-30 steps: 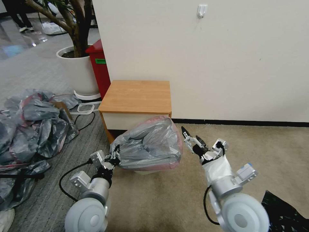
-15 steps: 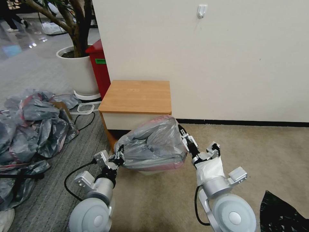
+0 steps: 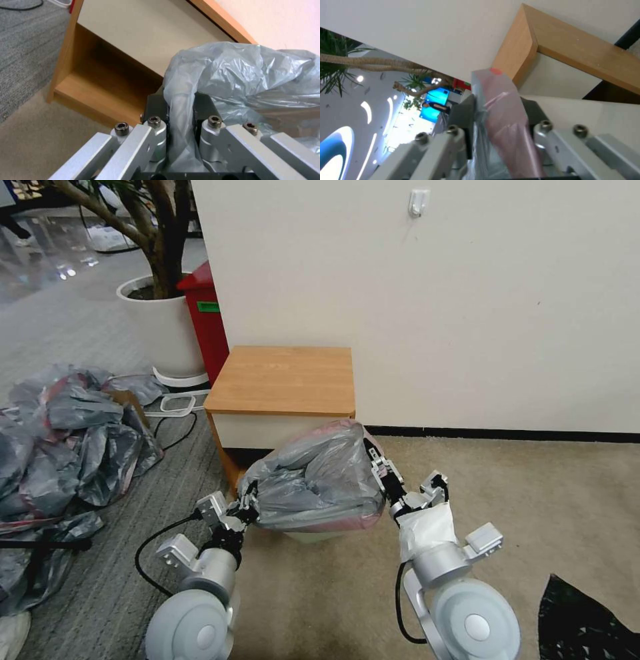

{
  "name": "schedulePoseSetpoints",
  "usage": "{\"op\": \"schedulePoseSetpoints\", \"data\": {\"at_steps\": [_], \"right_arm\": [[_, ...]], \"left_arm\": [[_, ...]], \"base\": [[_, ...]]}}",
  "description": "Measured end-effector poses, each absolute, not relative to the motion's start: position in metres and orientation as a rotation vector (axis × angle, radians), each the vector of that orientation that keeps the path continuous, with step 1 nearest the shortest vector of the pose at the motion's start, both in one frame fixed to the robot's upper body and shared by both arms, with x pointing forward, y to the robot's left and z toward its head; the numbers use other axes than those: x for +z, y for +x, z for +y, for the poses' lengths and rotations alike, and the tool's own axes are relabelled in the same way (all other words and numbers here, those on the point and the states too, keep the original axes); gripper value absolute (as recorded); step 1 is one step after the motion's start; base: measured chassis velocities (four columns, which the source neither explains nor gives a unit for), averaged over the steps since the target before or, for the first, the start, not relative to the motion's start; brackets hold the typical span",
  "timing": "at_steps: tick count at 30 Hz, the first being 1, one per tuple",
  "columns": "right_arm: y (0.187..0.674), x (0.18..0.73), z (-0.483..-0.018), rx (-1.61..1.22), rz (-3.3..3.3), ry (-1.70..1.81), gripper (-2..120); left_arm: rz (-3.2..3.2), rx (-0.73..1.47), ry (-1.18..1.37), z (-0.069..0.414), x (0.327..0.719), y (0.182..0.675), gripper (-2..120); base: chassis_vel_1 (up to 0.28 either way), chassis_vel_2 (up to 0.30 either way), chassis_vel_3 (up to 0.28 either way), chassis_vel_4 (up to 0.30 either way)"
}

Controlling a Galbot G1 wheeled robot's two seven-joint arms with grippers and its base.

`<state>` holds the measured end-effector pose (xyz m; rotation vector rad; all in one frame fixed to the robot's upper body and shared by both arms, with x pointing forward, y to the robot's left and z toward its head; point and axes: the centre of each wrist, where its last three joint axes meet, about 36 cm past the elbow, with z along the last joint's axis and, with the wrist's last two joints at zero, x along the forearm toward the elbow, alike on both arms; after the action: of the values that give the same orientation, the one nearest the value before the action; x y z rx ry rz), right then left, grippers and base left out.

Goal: Pick up the garbage bag from the table and place it over the trash can.

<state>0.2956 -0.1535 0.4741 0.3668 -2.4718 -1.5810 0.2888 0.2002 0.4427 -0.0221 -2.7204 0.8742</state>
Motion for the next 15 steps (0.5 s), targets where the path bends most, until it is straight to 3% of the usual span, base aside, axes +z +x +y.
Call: {"op": "schedulePoseSetpoints", "data": {"at_steps": [7,15], "right_arm": [[0.2975,0.4737,-0.1544,-1.582,-2.477,0.361,0],[0.3003,0.4747,-0.1584,-1.588,-2.497,0.340,0]], "left_arm": [[-2.715,0.881,-0.026,0.1983,0.4423,0.2879,9],[-2.709,0.880,-0.026,0.1983,0.4412,0.2863,9]], "base": [[0.000,0.000,0.000,0.000],[0.000,0.000,0.000,0.000]]}}
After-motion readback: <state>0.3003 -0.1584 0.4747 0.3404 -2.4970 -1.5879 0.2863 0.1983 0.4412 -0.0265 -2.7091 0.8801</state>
